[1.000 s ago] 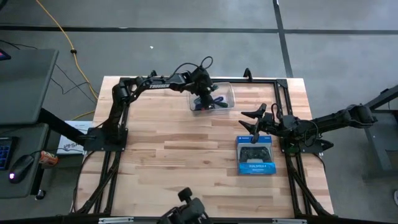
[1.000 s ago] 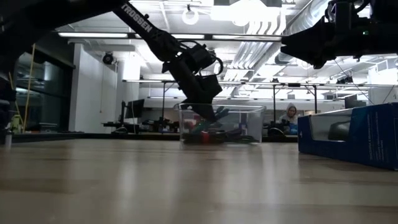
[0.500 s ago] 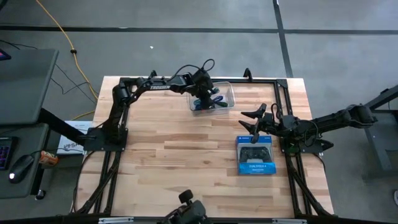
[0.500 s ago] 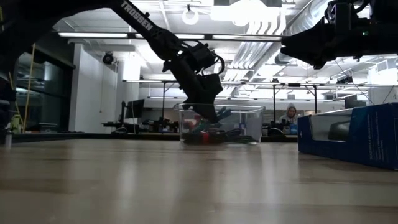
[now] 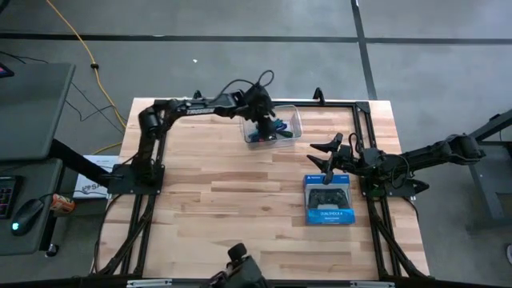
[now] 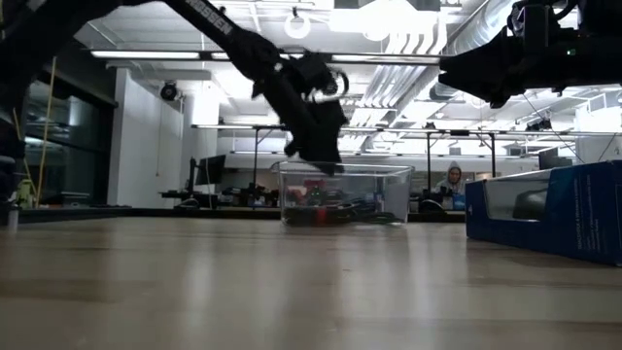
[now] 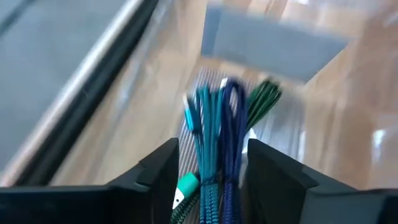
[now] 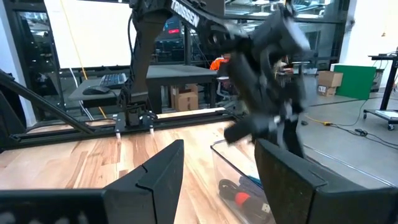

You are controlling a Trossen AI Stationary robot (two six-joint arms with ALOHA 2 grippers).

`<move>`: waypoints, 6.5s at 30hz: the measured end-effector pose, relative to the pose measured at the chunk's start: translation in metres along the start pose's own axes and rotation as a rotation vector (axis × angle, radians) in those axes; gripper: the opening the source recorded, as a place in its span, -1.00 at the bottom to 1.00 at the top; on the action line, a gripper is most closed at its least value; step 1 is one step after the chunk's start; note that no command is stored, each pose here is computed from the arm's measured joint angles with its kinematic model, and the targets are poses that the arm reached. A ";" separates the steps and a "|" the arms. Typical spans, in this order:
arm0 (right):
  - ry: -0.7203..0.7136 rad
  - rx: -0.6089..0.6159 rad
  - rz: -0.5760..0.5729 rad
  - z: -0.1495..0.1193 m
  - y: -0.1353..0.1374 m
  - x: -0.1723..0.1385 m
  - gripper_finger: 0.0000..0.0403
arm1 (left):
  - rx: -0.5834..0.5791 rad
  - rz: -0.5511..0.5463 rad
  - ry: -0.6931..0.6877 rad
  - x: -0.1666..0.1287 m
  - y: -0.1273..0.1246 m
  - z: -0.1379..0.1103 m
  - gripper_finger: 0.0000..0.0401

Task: Pick and place USB-C Cables
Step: Return to Home Position

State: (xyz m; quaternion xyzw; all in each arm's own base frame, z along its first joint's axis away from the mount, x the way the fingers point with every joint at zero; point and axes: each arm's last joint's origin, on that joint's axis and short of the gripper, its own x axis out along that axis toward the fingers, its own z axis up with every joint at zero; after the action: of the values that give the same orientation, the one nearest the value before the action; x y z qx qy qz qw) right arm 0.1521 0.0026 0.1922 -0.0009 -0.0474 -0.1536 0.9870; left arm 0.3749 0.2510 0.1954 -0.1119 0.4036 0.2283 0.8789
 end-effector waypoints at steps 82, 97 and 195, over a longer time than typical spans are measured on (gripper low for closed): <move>-0.056 0.031 -0.008 0.006 0.000 0.000 -0.10 | 0.217 -0.227 -0.938 -0.218 -0.075 -0.291 -1.00; 0.015 -0.007 -0.063 0.010 -0.014 -0.029 -0.98 | 0.183 -0.208 -0.901 -0.213 -0.068 -0.290 -1.00; 0.060 0.051 0.134 -0.017 -0.018 -0.053 -1.00 | 0.167 -0.218 -0.899 -0.213 -0.068 -0.290 -1.00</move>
State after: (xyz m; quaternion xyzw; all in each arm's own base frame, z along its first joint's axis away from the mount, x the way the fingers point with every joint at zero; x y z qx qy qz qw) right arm 0.0980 0.0014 0.1698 0.0258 -0.0215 -0.0860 0.9957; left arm 0.0961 0.0146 0.1702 0.0273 -0.0145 0.1275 0.9914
